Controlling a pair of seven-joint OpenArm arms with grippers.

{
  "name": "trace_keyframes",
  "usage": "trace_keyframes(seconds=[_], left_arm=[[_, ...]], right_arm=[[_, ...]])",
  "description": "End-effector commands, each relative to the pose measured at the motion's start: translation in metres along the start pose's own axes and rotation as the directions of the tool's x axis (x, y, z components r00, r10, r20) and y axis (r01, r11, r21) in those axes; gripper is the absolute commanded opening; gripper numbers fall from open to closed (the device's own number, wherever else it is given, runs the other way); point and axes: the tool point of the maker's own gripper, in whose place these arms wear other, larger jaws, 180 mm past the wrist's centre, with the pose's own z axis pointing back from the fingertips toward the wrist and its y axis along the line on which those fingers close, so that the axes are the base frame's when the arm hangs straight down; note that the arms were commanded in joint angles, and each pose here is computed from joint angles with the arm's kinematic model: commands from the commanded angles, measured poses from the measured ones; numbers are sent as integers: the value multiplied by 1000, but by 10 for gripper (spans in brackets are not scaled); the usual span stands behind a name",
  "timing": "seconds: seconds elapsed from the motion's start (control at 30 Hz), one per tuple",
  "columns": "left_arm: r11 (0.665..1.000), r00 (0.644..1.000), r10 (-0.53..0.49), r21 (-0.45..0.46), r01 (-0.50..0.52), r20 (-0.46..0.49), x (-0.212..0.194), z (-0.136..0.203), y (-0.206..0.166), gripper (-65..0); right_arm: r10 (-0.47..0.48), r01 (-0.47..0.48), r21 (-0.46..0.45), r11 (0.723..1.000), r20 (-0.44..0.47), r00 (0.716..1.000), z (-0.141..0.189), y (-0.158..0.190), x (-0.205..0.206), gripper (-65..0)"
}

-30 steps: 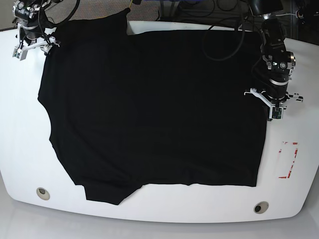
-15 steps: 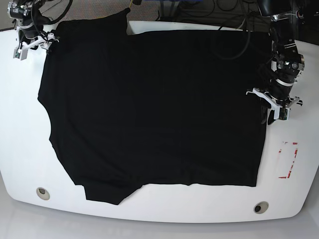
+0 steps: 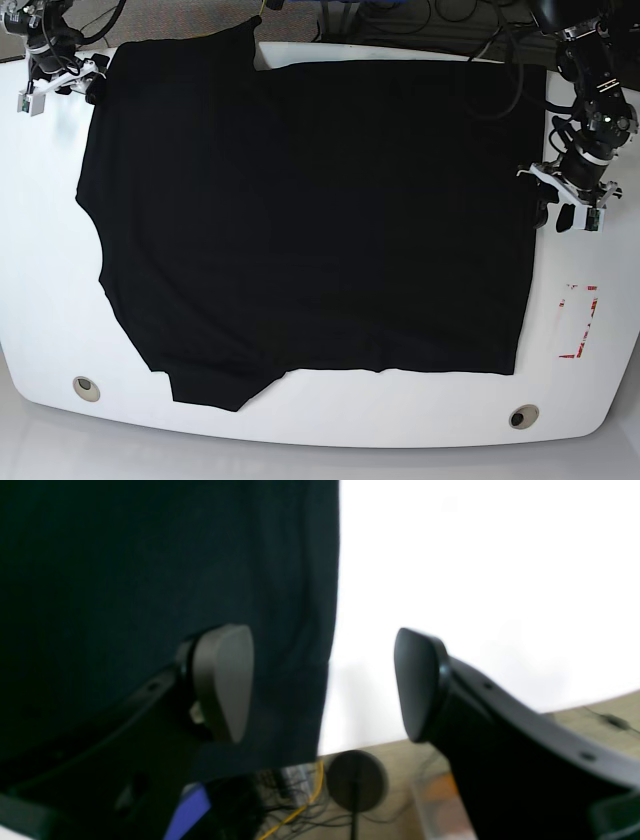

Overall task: Layout the t-shirt on the table in an organized manner, then fold the t-shirt properly
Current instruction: 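Pull the collar-end corners outward with both grippers to stretch the shirt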

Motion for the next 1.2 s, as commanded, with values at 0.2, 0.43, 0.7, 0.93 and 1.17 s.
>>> trace_keyframes(seconds=[0.2, 0.43, 0.7, 0.93, 1.17], left_arm=[[1000, 1000, -21, 2, 21, 20, 10, 13, 15, -394], [999, 999, -45, 25, 46, -11, -1, 29, 20, -394], [997, 997, -67, 25, 68, -42, -12, 42, 17, -394], [997, 996, -61, 40, 64, -64, -20, 48, 22, -394], [996, 997, -50, 76, 55, -65, -22, 56, 34, -394]], right_arm=[[-39, 38, 83, 996, 10, 999, 3, -4, -3, -219], [-50, 50, 130, 990, -4, 999, 3, -8, -2, -219], [-31, 36, 151, 988, -32, 999, -1, -2, -8, -219], [-18, 29, 172, 985, -67, 998, -5, 6, -17, -219], [-6, 25, 188, 982, -100, 995, -6, 13, -29, -219]])
